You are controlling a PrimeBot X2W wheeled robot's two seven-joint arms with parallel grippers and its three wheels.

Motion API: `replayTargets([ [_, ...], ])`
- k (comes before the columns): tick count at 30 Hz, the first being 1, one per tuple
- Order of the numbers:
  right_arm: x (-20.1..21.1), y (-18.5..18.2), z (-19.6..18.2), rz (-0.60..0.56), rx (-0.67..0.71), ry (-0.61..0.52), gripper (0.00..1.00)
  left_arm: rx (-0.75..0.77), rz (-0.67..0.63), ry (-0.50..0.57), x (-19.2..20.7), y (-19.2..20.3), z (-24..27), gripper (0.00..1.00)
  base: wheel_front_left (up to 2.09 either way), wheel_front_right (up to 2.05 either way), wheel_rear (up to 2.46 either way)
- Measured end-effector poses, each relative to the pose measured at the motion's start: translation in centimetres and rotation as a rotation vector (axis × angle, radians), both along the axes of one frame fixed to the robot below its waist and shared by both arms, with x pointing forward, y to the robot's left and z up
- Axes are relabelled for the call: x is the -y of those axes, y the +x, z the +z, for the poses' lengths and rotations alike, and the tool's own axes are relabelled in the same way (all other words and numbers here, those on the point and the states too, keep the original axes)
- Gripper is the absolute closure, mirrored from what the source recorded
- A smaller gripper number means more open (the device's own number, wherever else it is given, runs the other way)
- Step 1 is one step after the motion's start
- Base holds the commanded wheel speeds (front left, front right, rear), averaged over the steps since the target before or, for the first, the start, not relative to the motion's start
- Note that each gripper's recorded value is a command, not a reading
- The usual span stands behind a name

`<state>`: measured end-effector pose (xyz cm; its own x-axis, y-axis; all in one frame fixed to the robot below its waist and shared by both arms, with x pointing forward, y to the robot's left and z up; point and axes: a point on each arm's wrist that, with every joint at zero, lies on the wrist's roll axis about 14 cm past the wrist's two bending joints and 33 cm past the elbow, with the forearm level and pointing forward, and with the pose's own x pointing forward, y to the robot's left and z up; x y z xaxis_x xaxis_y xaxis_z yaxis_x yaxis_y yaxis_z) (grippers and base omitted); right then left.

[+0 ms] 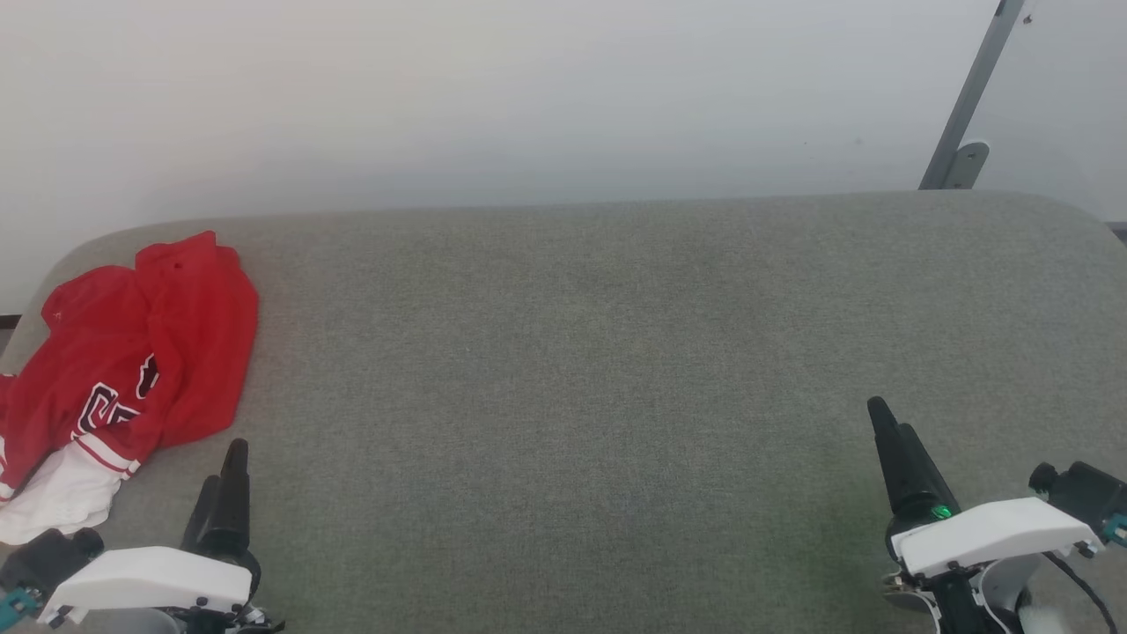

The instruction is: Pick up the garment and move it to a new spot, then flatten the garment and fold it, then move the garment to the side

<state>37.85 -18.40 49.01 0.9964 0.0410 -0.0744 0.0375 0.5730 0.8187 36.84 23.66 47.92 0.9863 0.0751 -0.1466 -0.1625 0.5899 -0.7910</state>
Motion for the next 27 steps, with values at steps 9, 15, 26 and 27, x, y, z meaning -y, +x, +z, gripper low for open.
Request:
replayTargets([
  [9,-0.1,0.1,0.6,0.024,0.018,-0.138,0.0,0.039,-0.01,0.127,-0.6,0.1,0.9,0.0,0.0,0.0,0.0],
  [15,-0.1,0.1,1.1,0.025,0.036,-0.206,0.0,0.053,-0.024,0.199,-0.8,-0.1,1.0,0.0,0.0,0.0,0.0],
  [26,-0.1,0.2,2.0,0.028,0.071,-0.341,0.0,0.084,-0.048,0.333,-1.1,-0.2,1.5,0.0,0.0,0.0,0.0],
  [27,-0.1,0.2,2.1,0.028,0.075,-0.352,0.0,0.084,-0.05,0.346,-1.2,-0.2,1.6,0.0,0.0,0.0,0.0],
])
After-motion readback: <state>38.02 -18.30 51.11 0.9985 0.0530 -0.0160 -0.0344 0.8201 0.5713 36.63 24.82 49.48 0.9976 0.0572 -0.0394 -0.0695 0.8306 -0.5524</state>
